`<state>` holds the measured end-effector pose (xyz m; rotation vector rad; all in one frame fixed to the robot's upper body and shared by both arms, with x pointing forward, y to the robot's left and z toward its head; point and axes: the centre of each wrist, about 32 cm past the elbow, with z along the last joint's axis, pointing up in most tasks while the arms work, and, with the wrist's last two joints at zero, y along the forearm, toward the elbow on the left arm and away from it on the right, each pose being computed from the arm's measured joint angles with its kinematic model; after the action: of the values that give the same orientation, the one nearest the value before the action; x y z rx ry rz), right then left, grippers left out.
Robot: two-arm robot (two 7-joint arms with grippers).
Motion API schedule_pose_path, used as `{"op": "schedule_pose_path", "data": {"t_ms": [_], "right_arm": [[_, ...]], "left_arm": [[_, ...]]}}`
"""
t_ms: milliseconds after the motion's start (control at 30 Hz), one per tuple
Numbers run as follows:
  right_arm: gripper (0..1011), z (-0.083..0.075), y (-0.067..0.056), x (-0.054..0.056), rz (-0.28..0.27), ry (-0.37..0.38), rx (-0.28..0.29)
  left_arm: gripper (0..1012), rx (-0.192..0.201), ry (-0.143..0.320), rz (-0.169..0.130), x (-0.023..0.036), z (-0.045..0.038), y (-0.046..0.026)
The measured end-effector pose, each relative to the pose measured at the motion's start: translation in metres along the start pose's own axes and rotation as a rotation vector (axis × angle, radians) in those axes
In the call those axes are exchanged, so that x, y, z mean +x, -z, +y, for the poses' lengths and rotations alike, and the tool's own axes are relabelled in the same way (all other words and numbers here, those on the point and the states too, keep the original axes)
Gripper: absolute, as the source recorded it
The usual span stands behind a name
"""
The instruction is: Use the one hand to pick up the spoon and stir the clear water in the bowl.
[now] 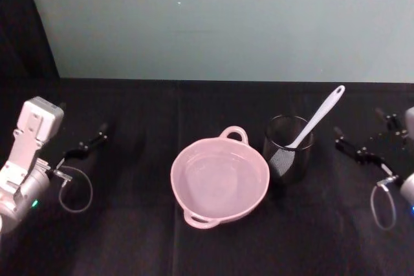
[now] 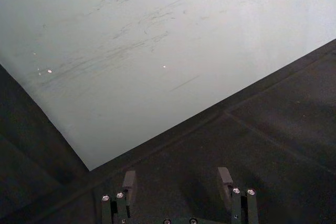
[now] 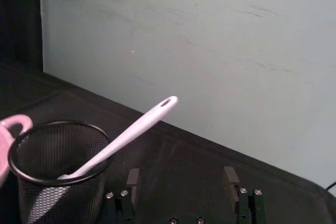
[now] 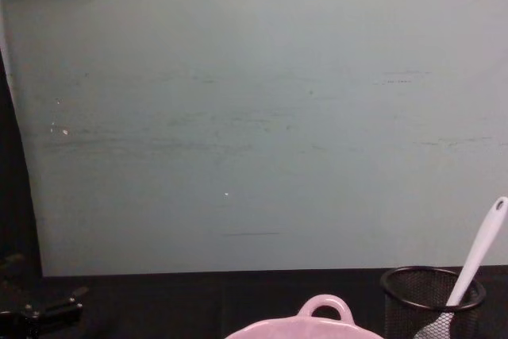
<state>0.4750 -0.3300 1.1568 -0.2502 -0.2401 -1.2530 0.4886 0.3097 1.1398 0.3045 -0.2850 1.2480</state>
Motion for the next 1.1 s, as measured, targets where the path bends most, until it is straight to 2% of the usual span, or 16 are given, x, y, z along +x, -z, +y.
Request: {"op": "schedule_pose_path", "data": {"t_ms": [67,200,233,367,400,467,500,567,600,700,767,900,1100], "right_arm": [[1002,-0.005,-0.001,0.002,0.027,0.0,0.004],[1002,-0.018,-0.003,0.008,0.144,-0.021,0.023],[1002,-0.021,-0.004,0.01,0.202,-0.037,0.034],[1002,-0.025,-0.006,0.014,0.332,-0.077,0.059],[1002,-0.025,-0.006,0.016,0.402,-0.097,0.071],[1002,-0.025,-0.007,0.018,0.475,-0.119,0.08],[1002,-0.024,-0.007,0.019,0.548,-0.14,0.085],[1002,-0.022,-0.006,0.021,0.616,-0.159,0.085],[1002,-0.019,-0.006,0.024,0.685,-0.182,0.079],[1002,-0.012,-0.008,0.028,0.791,-0.219,0.056],[1002,-0.007,-0.009,0.03,0.846,-0.242,0.038],[1002,0.003,-0.01,0.03,0.906,-0.267,0.023],[1002,0.018,-0.011,0.028,0.935,-0.281,0.005]], "left_arm": [[1005,0.0,0.0,0.0,0.0,0.0,0.0],[1005,0.0,0.0,0.0,0.0,0.0,0.0],[1005,0.0,0.0,0.0,0.0,0.0,0.0],[1005,0.0,0.0,0.0,0.0,0.0,0.0],[1005,0.0,0.0,0.0,0.0,0.0,0.0],[1005,0.0,0.0,0.0,0.0,0.0,0.0],[1005,0.0,0.0,0.0,0.0,0.0,0.0],[1005,0.0,0.0,0.0,0.0,0.0,0.0],[1005,0.0,0.0,0.0,0.0,0.0,0.0],[1005,0.0,0.0,0.0,0.0,0.0,0.0],[1005,0.0,0.0,0.0,0.0,0.0,0.0],[1005,0.0,0.0,0.0,0.0,0.0,0.0],[1005,0.0,0.0,0.0,0.0,0.0,0.0]]}}
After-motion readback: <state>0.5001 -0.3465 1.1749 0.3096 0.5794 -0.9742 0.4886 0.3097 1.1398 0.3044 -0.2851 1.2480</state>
